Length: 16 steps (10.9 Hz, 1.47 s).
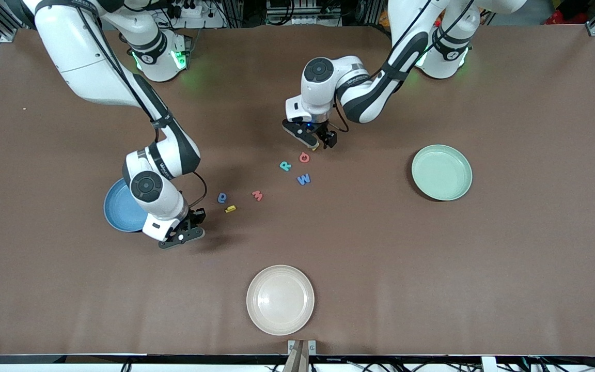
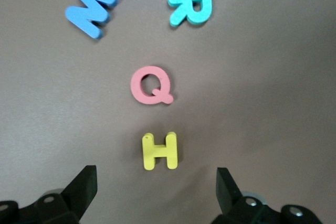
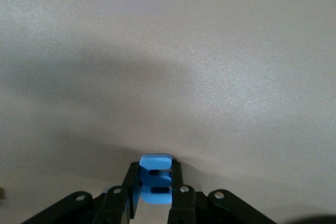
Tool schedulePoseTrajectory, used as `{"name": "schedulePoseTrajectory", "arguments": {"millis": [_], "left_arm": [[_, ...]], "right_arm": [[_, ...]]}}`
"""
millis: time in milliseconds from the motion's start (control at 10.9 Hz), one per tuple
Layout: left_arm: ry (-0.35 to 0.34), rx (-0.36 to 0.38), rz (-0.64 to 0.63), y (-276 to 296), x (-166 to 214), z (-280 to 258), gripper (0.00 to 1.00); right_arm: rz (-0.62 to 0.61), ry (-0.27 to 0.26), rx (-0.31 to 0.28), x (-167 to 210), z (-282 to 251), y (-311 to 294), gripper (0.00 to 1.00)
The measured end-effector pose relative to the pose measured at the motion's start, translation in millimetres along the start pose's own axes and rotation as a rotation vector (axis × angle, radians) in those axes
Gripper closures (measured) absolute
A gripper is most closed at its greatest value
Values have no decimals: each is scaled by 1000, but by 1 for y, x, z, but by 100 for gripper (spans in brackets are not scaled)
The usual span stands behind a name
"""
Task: Sort upper and lower case letters into plates
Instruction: 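Release the m onto the blue plate while the left gripper lowers to H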
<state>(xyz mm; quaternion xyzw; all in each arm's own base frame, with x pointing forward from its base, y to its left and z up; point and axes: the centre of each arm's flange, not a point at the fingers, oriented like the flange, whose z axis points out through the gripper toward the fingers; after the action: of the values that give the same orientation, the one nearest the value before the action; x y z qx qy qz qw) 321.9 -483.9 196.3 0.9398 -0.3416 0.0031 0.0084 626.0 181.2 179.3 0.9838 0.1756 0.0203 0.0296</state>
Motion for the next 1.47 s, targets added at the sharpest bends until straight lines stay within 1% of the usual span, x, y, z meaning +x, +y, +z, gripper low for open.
{"name": "schedulePoseTrajectory", "arguments": {"millis": [184,367,735,919,1010,1194,1286,1470], "left_arm": [[-8,4,21,1,-3,10,0],[-14,7,21,-3,-3,18,0],[-22,3,-9,-3,-4,27,0],[-26,-3,-11,7,-6,33,0],[-25,-2,-6,8,-6,33,2],[-20,3,4,8,-4,33,7],[-19,5,5,8,-4,33,8],[-9,7,-2,4,1,31,15]], "right_arm": [[14,11,-3,2,-3,9,72],[41,23,-11,7,-20,26,73],[107,5,-44,6,-68,71,73],[152,-36,-64,-3,-78,101,73],[170,-62,-72,-9,-79,113,73],[190,-101,-83,-16,-76,126,73],[210,-115,-93,-22,-74,138,73],[242,-154,-106,-35,-66,159,73]]}}
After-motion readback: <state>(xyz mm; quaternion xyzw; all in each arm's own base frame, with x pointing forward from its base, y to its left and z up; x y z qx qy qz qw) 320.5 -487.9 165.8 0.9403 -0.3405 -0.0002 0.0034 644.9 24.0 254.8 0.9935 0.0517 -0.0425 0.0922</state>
